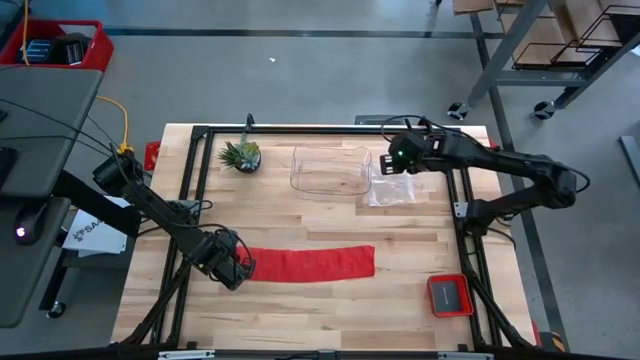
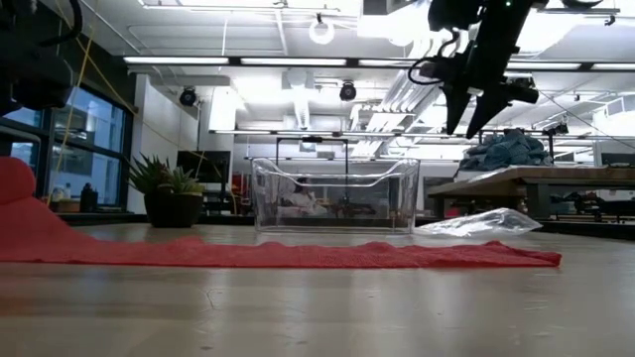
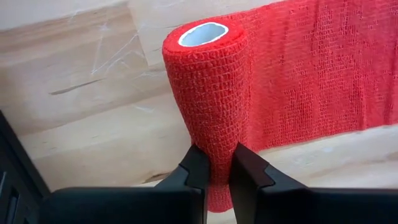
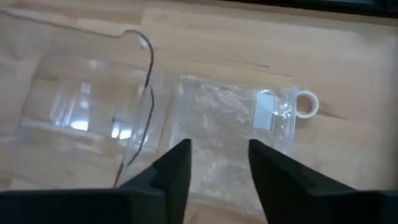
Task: Roll bandage
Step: Roll the red bandage
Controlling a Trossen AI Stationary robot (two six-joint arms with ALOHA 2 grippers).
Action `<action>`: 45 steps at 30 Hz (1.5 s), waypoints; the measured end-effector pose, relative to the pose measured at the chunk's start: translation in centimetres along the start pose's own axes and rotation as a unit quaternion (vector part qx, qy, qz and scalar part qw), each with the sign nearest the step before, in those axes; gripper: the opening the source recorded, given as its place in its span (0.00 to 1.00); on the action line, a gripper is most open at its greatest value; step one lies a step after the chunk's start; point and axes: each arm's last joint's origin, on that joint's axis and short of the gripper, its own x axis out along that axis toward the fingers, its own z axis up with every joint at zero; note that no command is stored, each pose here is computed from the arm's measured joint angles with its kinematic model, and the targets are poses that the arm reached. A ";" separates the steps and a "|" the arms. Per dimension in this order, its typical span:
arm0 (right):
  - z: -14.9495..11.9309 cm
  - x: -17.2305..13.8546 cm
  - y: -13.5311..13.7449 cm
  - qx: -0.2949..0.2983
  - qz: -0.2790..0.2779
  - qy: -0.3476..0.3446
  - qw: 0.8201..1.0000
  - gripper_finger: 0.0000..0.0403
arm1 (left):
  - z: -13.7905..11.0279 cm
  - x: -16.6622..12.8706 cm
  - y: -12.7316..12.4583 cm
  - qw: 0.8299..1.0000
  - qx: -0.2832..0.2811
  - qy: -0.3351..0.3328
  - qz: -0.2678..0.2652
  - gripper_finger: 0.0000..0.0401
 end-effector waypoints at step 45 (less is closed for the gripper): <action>-8.6 -7.4 1.9 -0.113 0.192 0.091 0.971 0.43 | 1.3 -0.6 2.9 0.991 -0.065 -0.053 0.101 0.20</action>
